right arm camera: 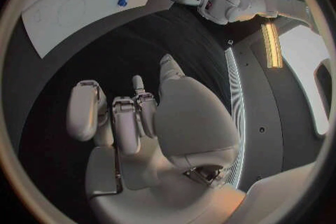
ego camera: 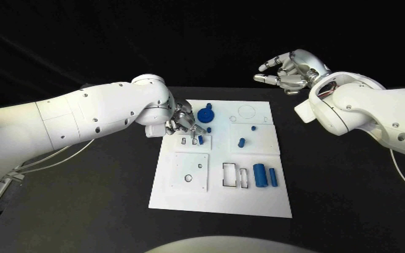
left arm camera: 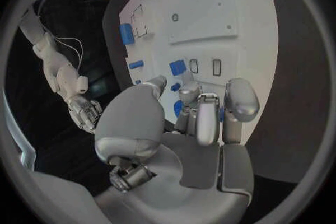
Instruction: Assemble the parts on the task board
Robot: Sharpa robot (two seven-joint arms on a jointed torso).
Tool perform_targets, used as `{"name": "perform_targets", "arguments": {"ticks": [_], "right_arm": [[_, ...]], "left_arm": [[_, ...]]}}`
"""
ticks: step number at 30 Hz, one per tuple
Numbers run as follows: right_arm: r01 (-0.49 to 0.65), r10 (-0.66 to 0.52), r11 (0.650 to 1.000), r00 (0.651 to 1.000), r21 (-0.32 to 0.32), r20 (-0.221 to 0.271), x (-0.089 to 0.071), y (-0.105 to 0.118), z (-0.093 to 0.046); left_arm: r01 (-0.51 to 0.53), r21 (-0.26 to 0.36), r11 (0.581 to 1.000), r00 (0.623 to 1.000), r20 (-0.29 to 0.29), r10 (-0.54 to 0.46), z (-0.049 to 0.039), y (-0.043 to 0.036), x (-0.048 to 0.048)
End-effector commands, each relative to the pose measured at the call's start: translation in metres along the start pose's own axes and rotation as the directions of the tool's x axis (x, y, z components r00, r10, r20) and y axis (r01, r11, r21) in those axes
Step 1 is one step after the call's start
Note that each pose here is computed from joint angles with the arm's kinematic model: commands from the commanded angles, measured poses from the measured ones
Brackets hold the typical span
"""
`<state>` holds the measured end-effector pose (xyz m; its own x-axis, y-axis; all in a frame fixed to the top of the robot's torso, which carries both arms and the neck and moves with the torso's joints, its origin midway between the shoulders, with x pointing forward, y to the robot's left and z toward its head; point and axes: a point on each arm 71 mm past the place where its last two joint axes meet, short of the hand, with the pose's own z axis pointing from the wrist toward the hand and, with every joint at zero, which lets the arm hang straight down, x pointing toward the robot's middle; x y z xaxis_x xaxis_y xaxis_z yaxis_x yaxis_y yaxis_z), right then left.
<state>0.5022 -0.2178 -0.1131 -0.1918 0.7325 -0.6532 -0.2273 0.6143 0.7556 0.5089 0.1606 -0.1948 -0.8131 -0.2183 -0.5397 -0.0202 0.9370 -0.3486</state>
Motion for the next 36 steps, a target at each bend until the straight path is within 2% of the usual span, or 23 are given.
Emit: {"name": "perform_targets", "arguments": {"ticks": [1,36], "right_arm": [[0.010,-0.010,1.000,1.000,0.000,-0.007,0.0008,-0.0001,0.0005],[0.016,-0.016,1.000,1.000,-0.006,-0.026,0.0067,0.0025,0.0014]], "left_arm": [[-0.031,-0.005,1.000,0.999,-0.035,0.031,0.0009,-0.0007,0.0037],[-0.021,0.008,1.000,0.998,-0.056,0.022,0.0093,-0.0075,0.0110]]}}
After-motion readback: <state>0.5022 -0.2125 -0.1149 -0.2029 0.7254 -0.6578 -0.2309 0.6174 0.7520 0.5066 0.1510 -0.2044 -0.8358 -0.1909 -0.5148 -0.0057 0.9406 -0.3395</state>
